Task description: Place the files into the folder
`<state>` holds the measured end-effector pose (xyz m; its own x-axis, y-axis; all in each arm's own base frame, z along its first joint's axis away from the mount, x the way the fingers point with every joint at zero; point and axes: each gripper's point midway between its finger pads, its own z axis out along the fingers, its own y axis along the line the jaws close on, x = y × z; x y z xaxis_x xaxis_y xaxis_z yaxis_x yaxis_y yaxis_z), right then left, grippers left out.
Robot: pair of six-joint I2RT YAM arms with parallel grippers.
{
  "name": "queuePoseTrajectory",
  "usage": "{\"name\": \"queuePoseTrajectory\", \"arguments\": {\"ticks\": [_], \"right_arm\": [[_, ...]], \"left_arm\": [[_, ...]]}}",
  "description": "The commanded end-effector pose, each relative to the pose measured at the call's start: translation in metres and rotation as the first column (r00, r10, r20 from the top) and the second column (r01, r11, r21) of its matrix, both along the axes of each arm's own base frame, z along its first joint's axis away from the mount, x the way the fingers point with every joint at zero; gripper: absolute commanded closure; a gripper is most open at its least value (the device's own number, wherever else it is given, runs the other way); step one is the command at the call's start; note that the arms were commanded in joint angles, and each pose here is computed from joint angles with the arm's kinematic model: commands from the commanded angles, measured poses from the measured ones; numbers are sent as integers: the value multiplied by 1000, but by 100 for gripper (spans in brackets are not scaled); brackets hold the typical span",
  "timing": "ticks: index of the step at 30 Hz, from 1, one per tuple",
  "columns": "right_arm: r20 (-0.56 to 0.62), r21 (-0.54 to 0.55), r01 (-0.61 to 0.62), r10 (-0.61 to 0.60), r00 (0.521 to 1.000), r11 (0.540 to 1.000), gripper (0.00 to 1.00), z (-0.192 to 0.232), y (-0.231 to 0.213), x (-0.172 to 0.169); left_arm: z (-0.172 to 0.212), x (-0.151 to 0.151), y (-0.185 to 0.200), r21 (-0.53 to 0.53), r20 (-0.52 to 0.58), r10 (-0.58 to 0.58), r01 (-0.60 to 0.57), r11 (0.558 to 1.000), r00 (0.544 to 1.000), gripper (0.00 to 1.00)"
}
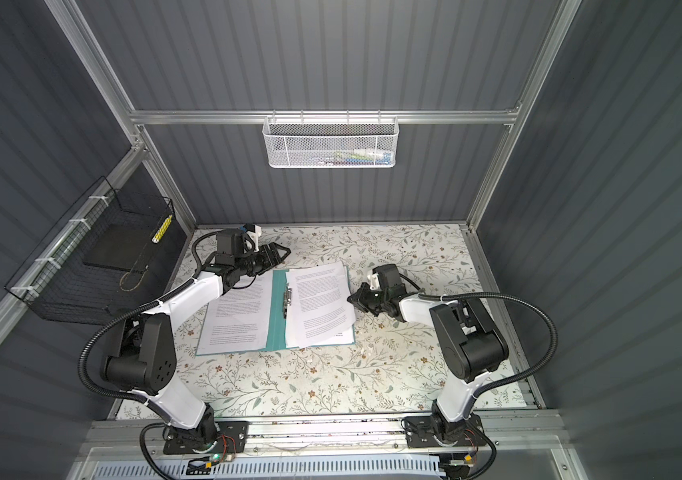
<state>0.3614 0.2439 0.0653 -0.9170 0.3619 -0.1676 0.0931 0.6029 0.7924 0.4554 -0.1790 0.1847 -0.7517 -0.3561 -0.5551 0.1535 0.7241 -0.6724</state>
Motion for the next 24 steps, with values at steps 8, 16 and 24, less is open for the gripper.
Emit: {"name": "queuePoseTrajectory", "arguments": {"ticks": [8, 16, 24], "right_arm": [[-85, -86, 190, -197, 977, 978, 100, -21, -22, -9], [-81, -112, 224, -234, 969, 968, 100, -18, -26, -8], [-109, -99, 205, -215, 970, 974, 100, -21, -7, -9]], "left_arm": [[-9, -3, 3, 16, -21, -1, 2, 1000, 1000, 26], [-12, -3, 1, 9, -28, -9, 9, 1000, 1000, 26], [-11, -4, 3, 18, -26, -6, 6, 1000, 1000, 26]]}}
